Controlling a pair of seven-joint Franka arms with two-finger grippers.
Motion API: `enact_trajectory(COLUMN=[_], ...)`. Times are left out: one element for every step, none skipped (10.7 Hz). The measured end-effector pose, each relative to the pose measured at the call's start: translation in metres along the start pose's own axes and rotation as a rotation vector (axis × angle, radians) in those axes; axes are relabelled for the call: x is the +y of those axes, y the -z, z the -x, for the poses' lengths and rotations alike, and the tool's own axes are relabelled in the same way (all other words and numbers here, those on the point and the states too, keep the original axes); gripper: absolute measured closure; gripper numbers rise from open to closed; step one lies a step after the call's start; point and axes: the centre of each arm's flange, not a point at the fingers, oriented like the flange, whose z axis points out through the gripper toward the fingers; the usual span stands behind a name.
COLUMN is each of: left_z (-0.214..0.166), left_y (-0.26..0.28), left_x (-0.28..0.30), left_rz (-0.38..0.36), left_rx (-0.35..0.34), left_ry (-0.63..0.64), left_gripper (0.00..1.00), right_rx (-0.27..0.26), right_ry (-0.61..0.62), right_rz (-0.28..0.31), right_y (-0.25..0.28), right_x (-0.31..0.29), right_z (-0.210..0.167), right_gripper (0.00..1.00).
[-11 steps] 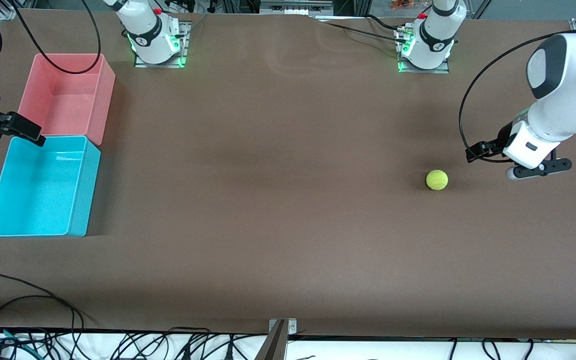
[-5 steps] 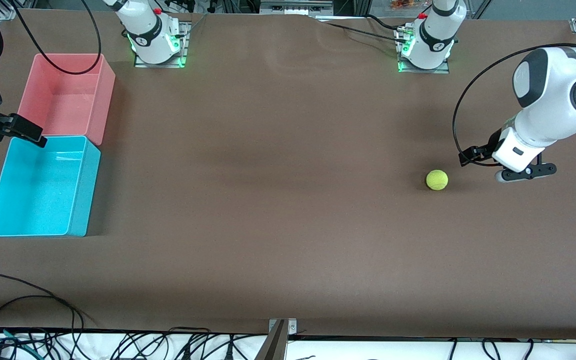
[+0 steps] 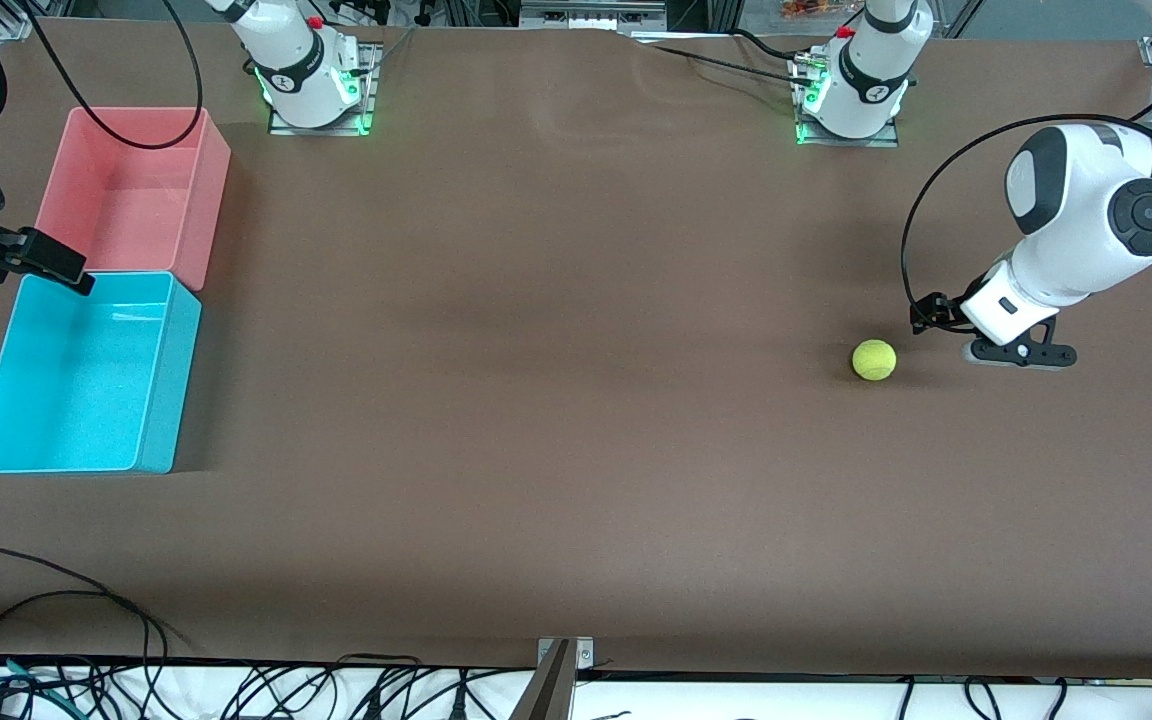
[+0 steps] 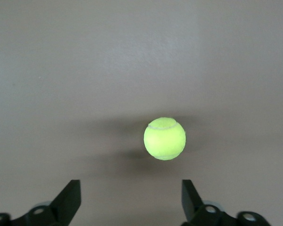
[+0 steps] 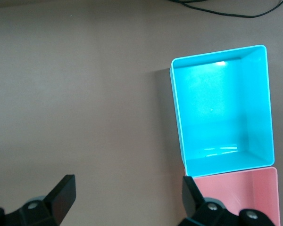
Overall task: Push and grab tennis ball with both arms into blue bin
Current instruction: 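Move the left gripper down beside the tennis ball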
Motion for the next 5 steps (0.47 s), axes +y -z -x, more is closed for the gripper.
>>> enact_trajectory(left_z=[0.002,0.003,0.003,0.003,0.004], left_y=[-0.006,-0.011,-0.017,-0.023,-0.029], left_x=[0.0,0.0,0.0,0.0,0.0], left_rz=[0.001,0.002,0.002,0.003,0.005], left_rx=[-0.006,-0.013,-0.014,-0.022,-0.026], left_ry=[-0.07,-0.132,-0.188,-0.242,-0.317], left_gripper=[0.07,0.13,0.22,0.23,0.24], right_rx=[-0.001,-0.001,-0.002,-0.002,-0.004], right_ry=[0.0,0.0,0.0,0.0,0.0], right_rz=[0.0,0.0,0.0,0.0,0.0], right_y=[0.0,-0.001,-0.001,-0.001,-0.002], right_x=[0.0,0.0,0.0,0.0,0.0], right_z=[0.0,0.0,0.0,-0.001,-0.001], right_gripper=[0.0,0.0,0.0,0.0,0.0])
